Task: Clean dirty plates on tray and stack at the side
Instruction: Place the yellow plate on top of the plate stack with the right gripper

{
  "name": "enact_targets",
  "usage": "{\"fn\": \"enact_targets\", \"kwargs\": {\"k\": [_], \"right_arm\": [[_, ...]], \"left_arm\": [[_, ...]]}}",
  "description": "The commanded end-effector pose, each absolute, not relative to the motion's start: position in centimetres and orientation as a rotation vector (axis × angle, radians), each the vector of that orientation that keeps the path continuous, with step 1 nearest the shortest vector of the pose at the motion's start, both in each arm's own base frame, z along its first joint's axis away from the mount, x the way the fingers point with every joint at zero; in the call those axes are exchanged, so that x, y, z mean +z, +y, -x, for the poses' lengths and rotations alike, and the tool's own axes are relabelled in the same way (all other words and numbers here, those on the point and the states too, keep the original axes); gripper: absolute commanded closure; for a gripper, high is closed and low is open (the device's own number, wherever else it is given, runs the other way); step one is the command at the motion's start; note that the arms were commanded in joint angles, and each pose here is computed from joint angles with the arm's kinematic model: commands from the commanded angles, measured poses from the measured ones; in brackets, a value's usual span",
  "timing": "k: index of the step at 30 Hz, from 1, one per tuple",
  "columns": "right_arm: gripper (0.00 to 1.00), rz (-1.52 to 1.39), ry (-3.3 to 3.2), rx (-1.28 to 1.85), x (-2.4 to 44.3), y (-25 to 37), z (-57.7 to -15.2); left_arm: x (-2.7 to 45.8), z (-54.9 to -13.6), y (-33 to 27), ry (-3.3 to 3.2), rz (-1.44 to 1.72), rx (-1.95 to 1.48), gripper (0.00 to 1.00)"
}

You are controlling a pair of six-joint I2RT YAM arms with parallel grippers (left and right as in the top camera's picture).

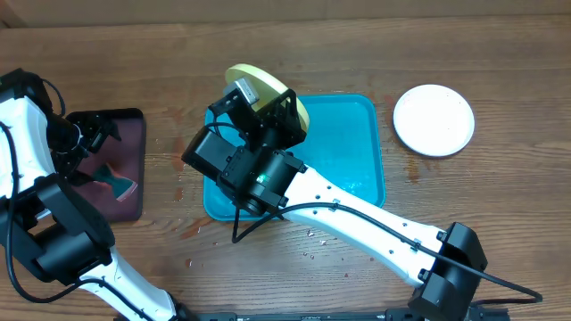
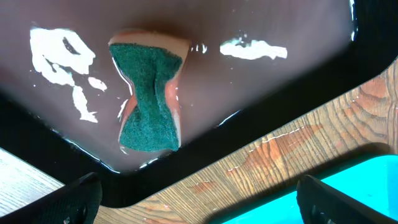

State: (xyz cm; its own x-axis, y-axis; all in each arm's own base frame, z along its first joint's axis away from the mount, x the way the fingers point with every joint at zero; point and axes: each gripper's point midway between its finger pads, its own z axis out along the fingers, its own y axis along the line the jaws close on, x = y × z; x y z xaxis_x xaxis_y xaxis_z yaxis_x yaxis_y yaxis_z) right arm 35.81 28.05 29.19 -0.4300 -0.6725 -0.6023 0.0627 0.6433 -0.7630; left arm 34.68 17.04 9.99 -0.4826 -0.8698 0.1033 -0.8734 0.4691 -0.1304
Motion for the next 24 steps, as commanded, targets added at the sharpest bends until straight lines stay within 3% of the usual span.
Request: {"fn": "enact_targets", "kwargs": {"k": [1,5,12,18,24], "right_arm": [[0.96,0.518,1.959,-0.698,28.7,28.5,-36.6],[0.96,0.671,2.122,-0.583,25.2,28.1,-37.4],[0.96,0.206,2.410,-0.354,22.6,20.0,-41.2],[0.96,-0.224,2.669,0.295,19.8,10.8,-45.0],[0.96,-0.680,2.676,0.457,17.0,-2.3,-44.1]], "left_arm": [[10.4,-35.3,16.9,-2.702,-1.561,0.288,0.00],[10.4,-35.3,16.9,-2.702,-1.561,0.288,0.00],[10.4,-35.3,16.9,-2.702,-1.561,0.288,0.00],[10.4,-35.3,16.9,-2.702,-1.561,0.288,0.00],[10.4,-35.3,16.9,-2.702,-1.561,0.288,0.00]]}}
